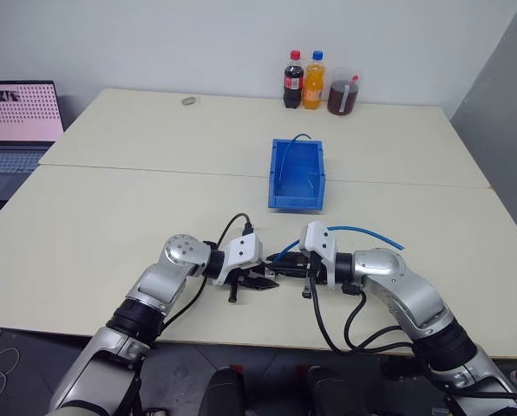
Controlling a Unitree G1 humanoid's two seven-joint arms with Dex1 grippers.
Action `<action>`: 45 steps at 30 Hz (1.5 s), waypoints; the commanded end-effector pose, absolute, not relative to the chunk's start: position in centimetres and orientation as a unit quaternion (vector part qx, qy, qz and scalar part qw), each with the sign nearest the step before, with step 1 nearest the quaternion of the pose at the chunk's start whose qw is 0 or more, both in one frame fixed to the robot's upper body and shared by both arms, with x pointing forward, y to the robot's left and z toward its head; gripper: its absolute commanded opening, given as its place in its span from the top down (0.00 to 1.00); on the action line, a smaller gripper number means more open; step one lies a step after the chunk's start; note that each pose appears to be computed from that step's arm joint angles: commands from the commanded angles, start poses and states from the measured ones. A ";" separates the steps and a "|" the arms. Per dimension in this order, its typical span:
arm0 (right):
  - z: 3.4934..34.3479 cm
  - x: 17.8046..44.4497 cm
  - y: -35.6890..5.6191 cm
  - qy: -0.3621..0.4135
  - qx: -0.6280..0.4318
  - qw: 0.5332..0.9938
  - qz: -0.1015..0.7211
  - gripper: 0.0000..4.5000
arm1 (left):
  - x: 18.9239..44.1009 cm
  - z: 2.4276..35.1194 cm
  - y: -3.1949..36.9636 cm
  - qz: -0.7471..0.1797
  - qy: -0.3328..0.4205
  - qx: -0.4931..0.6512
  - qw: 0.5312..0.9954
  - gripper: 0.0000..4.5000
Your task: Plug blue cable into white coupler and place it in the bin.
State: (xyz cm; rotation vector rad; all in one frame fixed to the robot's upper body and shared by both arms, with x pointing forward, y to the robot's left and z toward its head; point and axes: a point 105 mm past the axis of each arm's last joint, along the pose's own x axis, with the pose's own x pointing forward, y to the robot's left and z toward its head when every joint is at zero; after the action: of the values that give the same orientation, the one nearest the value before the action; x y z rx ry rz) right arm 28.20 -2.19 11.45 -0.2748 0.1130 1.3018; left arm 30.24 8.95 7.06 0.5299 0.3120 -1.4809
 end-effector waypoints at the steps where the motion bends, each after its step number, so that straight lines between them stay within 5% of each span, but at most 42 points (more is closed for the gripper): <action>1: 10.6 28.4 -2.5 0.071 -0.141 0.787 0.597 0.98 | 29.7 5.8 9.2 -0.665 0.166 0.238 0.689 0.82; 15: 10.3 27.4 -0.8 0.084 -0.179 0.752 0.629 0.98 | 29.9 5.9 8.9 -0.660 0.162 0.234 0.695 0.82; 27: 5.4 26.7 -1.6 0.210 -0.214 0.694 0.655 0.98 | 29.9 6.0 8.7 -0.661 0.162 0.232 0.695 0.82; 35: 8.5 28.3 -1.4 0.140 -0.180 0.743 0.629 0.98 | 30.3 5.6 9.1 -0.638 0.156 0.241 0.715 0.82; 36: 9.3 28.5 -1.4 0.124 -0.176 0.750 0.625 0.98 | 30.4 5.7 9.3 -0.634 0.155 0.239 0.719 0.67; 45: 13.7 28.7 -1.5 0.046 -0.151 0.782 0.603 0.98 | 30.1 7.0 11.5 -0.601 0.136 0.196 0.763 0.29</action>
State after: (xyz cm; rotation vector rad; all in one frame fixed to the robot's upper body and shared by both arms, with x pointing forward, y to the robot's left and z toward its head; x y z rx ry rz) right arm 28.82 -1.61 11.47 -0.3521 0.1842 1.3115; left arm 29.98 10.47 6.29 0.4545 0.3055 -1.3592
